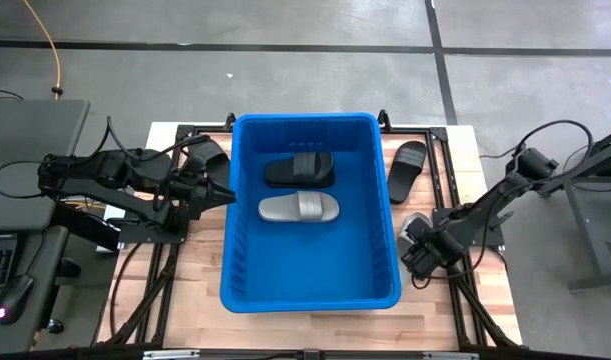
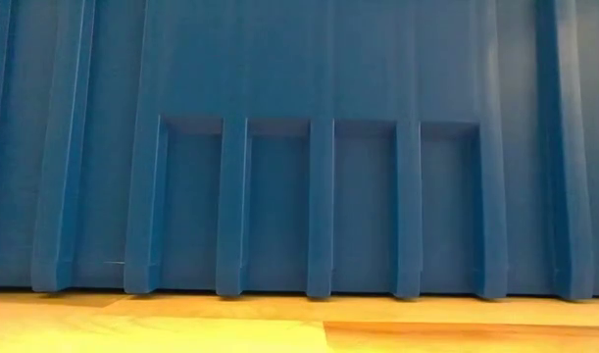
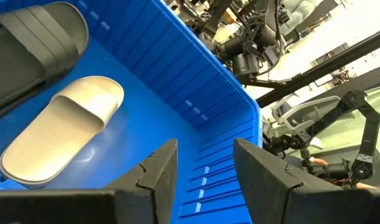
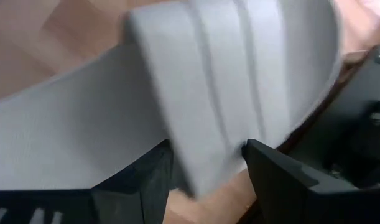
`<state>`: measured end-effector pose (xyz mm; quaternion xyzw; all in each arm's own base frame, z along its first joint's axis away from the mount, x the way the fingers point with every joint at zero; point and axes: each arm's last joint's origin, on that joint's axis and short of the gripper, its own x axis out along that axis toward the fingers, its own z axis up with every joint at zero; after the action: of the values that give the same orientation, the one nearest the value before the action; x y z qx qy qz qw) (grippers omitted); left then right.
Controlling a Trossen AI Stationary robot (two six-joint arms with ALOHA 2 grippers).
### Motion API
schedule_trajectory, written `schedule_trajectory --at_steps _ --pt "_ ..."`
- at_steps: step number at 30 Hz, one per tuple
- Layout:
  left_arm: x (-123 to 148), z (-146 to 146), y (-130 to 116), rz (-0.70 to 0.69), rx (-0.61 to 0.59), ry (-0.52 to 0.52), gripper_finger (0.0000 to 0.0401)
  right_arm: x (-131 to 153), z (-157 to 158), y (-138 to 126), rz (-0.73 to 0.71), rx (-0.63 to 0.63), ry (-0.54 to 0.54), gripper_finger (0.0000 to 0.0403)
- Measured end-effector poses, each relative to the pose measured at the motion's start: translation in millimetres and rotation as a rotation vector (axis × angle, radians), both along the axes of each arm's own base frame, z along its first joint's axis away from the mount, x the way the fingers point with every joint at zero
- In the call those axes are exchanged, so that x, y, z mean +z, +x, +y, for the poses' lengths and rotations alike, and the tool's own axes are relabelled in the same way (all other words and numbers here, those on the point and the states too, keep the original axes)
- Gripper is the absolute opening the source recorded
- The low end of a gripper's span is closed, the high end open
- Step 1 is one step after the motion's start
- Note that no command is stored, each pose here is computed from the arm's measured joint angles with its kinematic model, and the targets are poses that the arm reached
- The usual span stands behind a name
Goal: Pick and place slides into bin
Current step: Put the gray slide into the blue bin
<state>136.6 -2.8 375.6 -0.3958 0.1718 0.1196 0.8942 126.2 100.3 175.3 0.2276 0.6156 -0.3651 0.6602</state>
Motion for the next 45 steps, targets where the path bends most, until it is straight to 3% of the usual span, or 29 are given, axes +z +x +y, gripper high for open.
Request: schedule_trajectory --at_steps 4,6,11,16,22,26,33,38,45 --pt "0 0 0 0.000 0.000 0.000 0.0147 -1 -2 2 0.005 -0.030 -0.017 0.0177" --pt "0 0 0 0.000 0.000 0.000 0.0147 -1 -4 3 0.011 -0.044 -0.007 0.0150" --pt "0 0 0 0.000 -0.003 -0.002 0.0147 -1 -3 4 0.042 -0.029 0.041 0.0018" --pt "0 0 0 0.001 -0.002 0.009 0.0147 4 0 1 0.098 -0.035 0.075 0.0004" --pt "0 0 0 0.001 -0.001 0.010 0.0147 35 7 9 0.091 0.021 0.109 0.0001" --pt "0 0 0 0.000 0.003 -0.002 0.0147 57 16 14 0.074 0.049 0.189 0.0001" --pt "0 0 0 0.002 -0.004 0.023 0.0147 93 26 0 0.256 0.044 0.318 0.0000" --pt "0 0 0 0.002 0.001 0.029 0.0147 124 39 0 0.184 0.035 0.408 0.0000" --pt "0 0 0 -0.001 0.008 0.011 0.0147 178 45 -4 -0.057 -0.075 0.405 0.0000"
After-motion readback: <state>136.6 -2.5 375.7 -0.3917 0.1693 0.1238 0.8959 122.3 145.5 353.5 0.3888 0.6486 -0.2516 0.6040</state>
